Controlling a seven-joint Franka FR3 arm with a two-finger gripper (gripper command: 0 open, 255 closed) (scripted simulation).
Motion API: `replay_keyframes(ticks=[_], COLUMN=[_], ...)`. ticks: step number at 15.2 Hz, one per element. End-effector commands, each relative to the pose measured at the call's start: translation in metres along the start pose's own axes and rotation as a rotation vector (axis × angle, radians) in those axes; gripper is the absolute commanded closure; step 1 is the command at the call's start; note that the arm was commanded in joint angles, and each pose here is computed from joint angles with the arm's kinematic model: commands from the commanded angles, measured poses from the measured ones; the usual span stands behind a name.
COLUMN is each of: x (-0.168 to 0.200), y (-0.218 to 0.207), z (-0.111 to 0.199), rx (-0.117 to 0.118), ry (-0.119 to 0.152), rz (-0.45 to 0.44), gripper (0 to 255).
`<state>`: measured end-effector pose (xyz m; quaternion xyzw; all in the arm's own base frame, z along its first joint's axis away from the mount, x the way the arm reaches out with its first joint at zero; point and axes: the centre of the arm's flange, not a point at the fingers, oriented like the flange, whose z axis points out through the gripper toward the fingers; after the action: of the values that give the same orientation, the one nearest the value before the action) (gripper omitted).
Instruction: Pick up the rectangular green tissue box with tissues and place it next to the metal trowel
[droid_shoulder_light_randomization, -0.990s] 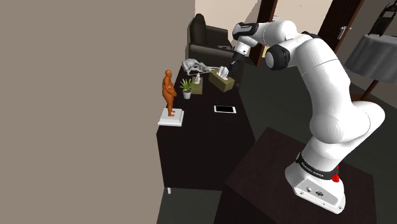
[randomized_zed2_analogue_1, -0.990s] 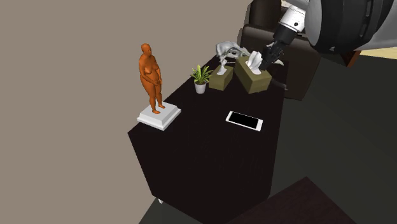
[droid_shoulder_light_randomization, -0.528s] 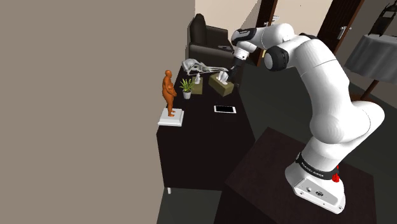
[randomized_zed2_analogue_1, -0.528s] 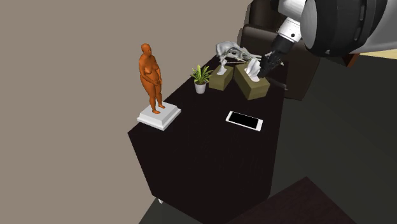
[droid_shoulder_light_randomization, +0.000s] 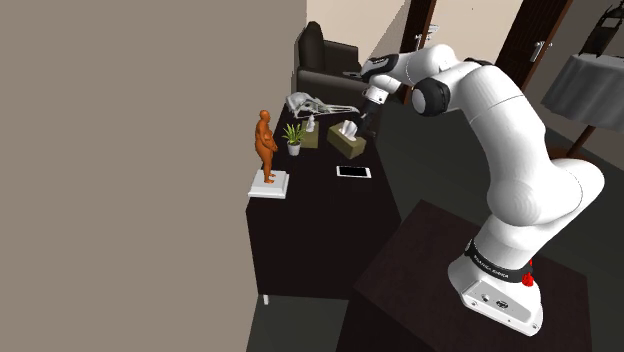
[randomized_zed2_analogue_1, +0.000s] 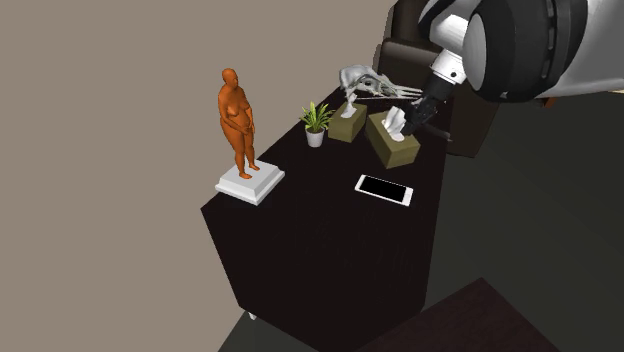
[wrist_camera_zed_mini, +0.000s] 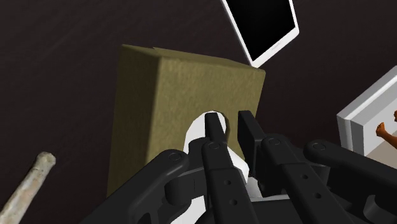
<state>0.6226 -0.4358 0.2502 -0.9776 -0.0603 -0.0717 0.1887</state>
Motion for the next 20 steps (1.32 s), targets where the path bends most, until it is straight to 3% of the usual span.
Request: replay_keyframes(ticks=[1,9,10,15,19,20], x=[-0.002,-0.002,-0.002,-0.002,-0.002,-0.002], y=[0.004,0.005,0.005,0.005,0.005,0.005], z=[0.009,0.013,0.013,0.013,-0.037,-0.037], rx=[0.000,0.000,0.000,0.000,0.000,0.000], ry=[0.000,0.000,0.000,0.000,0.000,0.000], rz=[0.000,0.000,0.000,0.000,0.000,0.000], gripper=[255,255,0,0,0,0])
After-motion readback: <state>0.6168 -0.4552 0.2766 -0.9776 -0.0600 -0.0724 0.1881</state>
